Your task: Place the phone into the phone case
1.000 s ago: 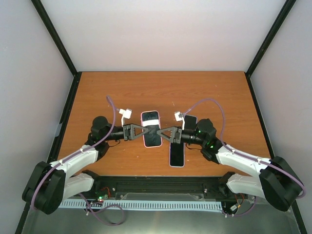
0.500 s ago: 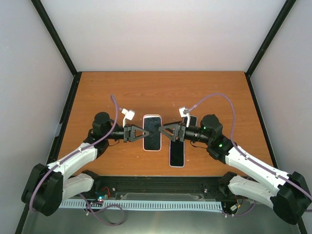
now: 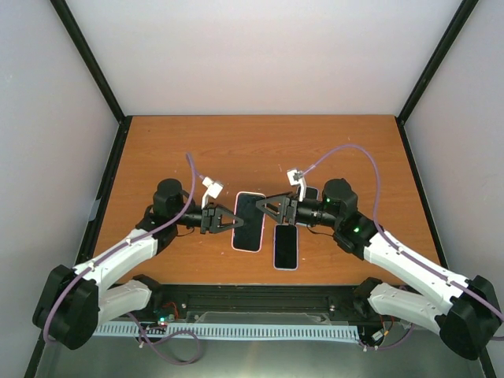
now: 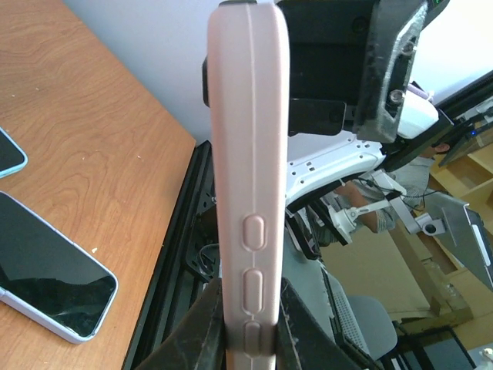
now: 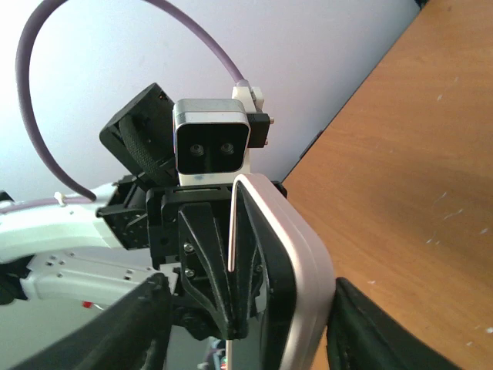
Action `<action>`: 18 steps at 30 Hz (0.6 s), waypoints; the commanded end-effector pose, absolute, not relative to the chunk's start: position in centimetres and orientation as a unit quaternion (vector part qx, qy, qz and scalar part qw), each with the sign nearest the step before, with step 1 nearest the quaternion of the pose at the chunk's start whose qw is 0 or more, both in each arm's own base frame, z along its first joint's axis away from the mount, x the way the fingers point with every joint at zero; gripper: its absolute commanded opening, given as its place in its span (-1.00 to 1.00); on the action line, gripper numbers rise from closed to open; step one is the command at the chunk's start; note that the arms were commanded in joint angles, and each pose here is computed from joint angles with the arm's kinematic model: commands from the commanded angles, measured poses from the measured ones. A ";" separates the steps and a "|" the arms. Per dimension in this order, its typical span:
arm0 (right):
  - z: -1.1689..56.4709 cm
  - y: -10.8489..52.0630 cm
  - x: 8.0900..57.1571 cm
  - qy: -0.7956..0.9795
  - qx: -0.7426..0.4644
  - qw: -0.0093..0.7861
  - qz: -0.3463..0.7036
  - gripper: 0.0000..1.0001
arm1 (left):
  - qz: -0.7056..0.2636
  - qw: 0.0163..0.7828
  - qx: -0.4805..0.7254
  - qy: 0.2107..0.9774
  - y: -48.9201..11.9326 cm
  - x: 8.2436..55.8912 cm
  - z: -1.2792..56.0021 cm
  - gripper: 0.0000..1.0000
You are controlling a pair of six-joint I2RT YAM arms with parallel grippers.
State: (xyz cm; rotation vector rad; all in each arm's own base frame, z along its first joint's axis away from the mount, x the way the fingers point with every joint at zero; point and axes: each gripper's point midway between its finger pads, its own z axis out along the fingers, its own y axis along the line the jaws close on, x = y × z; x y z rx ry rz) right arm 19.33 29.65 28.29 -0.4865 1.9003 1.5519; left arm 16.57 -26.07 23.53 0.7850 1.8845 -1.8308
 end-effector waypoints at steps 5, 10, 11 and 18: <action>30.3 28.5 19.5 0.705 -0.182 0.364 0.581 -0.43 | -0.641 0.233 0.320 0.658 -26.4 16.8 25.4 -0.99; 30.3 28.1 19.7 0.705 -0.180 0.378 0.572 -0.90 | -0.620 0.228 0.299 0.688 -26.5 17.9 23.9 -0.99; 30.2 28.0 19.7 0.705 -0.180 0.382 0.570 -0.94 | -0.619 0.225 0.296 0.692 -26.5 18.0 23.6 -0.99; 29.5 27.9 19.8 0.711 -0.184 0.383 0.561 -0.88 | -0.604 0.225 0.275 0.713 -26.6 19.0 23.0 -0.99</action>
